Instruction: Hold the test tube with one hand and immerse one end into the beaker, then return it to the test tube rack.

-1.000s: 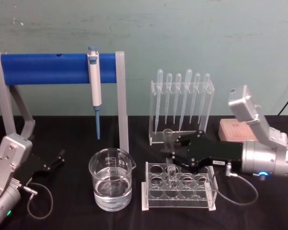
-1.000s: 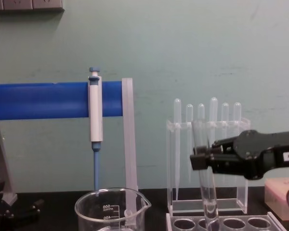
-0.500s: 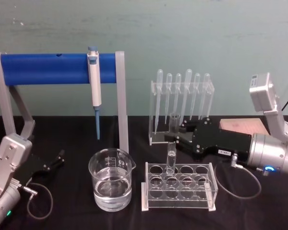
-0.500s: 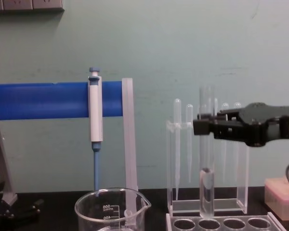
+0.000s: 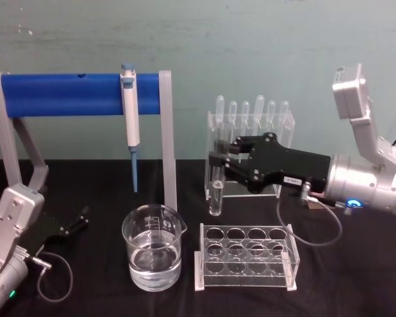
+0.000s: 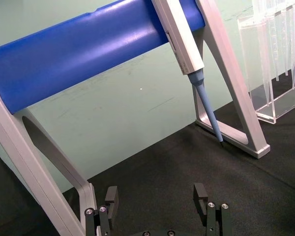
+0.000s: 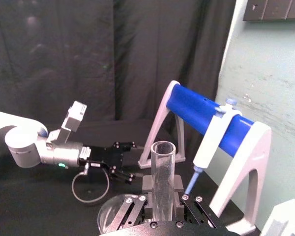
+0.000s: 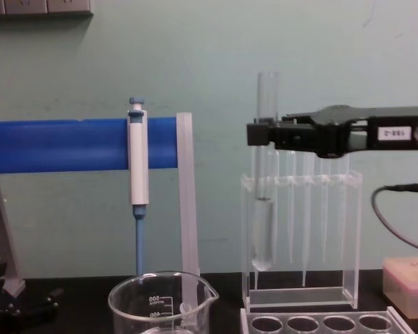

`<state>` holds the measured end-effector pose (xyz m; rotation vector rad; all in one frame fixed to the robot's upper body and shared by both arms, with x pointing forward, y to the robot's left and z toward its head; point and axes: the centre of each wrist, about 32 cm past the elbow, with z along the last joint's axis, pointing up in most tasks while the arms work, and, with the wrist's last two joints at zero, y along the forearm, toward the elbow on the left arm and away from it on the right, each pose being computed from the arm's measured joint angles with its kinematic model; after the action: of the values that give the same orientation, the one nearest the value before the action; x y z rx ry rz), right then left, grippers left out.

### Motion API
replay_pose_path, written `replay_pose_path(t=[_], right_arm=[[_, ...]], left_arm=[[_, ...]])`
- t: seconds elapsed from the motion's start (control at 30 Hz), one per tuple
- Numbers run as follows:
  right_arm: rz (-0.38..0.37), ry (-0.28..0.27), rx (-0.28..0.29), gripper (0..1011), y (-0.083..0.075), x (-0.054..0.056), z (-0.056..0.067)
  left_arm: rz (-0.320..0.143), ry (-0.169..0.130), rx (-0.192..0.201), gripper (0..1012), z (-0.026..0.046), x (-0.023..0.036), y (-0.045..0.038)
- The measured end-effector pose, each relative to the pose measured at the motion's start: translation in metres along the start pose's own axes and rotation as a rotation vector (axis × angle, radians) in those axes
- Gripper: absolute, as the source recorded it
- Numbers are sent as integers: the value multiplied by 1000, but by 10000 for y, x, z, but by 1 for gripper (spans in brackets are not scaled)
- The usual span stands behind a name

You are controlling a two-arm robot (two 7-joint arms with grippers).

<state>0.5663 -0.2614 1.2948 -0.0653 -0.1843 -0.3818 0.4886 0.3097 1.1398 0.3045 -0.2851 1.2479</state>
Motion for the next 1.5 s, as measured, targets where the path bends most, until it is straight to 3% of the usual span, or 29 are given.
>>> replay_pose_path(t=[0.33, 0.73, 1.1, 1.5], right_arm=[[51, 5, 39, 226, 271, 77, 124], [116, 8, 78, 226, 580, 33, 162], [149, 16, 69, 226, 770, -27, -34], [140, 19, 42, 226, 781, -54, -313]], left_arm=[[0, 0, 0, 1000, 0, 0, 0], [0, 0, 0, 1000, 0, 0, 0], [0, 0, 0, 1000, 0, 0, 0], [0, 0, 0, 1000, 0, 0, 0]])
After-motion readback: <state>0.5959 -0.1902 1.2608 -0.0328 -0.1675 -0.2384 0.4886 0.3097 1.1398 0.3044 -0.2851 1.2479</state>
